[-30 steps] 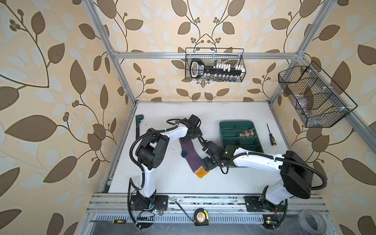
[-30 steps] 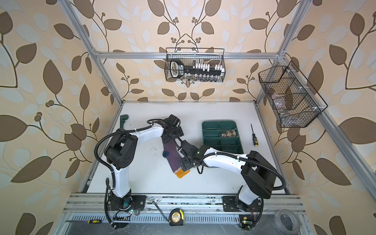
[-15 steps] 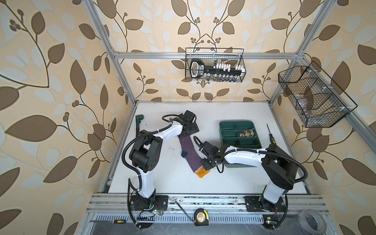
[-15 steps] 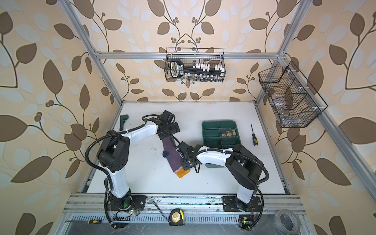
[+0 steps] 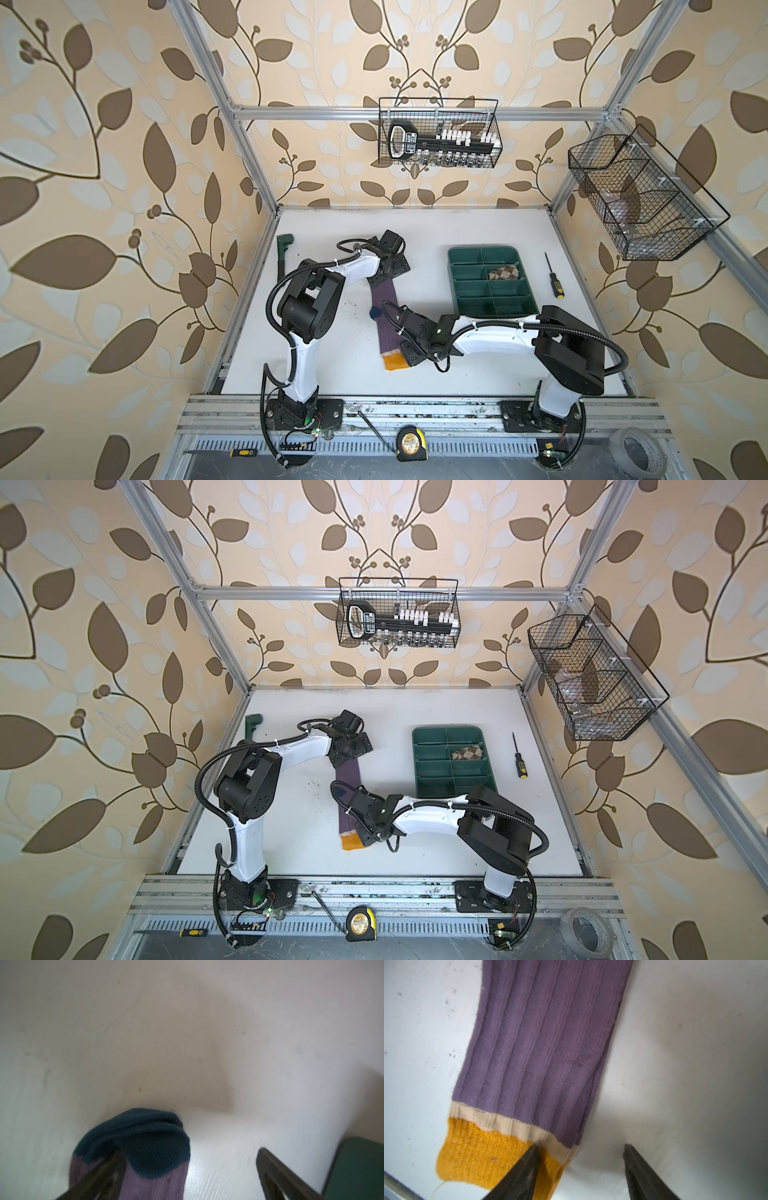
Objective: Roll the socks
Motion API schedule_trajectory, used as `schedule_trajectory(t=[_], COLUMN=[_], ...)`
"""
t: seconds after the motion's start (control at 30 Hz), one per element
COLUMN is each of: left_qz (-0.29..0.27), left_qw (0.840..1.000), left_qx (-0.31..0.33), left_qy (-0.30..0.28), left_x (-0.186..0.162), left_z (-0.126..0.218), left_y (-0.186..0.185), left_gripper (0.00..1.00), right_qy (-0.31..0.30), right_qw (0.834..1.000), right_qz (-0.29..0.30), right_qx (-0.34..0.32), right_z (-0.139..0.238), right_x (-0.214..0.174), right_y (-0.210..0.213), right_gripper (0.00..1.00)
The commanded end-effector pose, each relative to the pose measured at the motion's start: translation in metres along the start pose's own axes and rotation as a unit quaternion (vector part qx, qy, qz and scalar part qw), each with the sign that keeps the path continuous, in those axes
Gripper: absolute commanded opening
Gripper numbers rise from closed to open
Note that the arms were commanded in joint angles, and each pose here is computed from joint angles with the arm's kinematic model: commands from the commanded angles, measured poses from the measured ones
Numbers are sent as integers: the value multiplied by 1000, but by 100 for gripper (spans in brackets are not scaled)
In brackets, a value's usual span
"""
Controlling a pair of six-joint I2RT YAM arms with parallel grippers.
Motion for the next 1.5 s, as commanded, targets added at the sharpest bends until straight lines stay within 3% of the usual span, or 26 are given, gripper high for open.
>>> schedule_trajectory(t=[0.0, 0.2, 0.47, 0.7, 0.8, 0.9, 1.0, 1.17, 1.23, 1.37, 1.47], left_qz=[4, -20, -116, -149, -155, -163, -182, -245, -282, -325, -331], left_qw=[999, 998, 980, 977, 977, 977, 973, 952, 935, 903, 891], left_qx=[14, -33, -155, -145, -115, -72, -54, -78, -95, -136, -149], left_qy=[40, 47, 43, -51, -94, -118, -129, -168, -192, -245, -273], left_x=[-22, -17, 4, 30, 36, 33, 17, -14, -23, -36, -39], left_z=[-24, -4, 76, 166, 209, 243, 271, 294, 300, 316, 324], left_y=[8, -13, -74, -64, -44, -12, 23, 71, 82, 96, 103], left_gripper=[99, 99, 99, 99, 99, 99, 99, 99, 99, 99, 99], right_qy=[49, 9, -106, -230, -261, -260, -238, -172, -150, -131, -134], right_qw=[999, 1000, 990, 965, 946, 920, 879, 773, 742, 703, 694], right_qz=[-18, 12, 83, 128, 185, 288, 399, 595, 637, 684, 694], right_qx=[-3, 4, 30, -11, -40, -64, -110, -138, -147, -143, -140], right_z=[-17, 14, 101, 176, 192, 192, 179, 129, 108, 72, 51], right_x=[-26, -7, 34, 39, 33, 17, 0, -34, -37, -37, -33], right_y=[-1, -1, 1, -27, -38, -33, -22, 13, 25, 46, 56], right_gripper=[67, 72, 80, 84, 84, 81, 77, 60, 58, 58, 59])
Point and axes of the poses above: each gripper's point midway between its finger pads, its own z axis back along the fingers, its own y axis along the line the jaws close on, x = y × z, the point moved 4 cm from there along z, back along the fingers, and after that the axes turned 3 degrees about z, right-handed, at the moved point
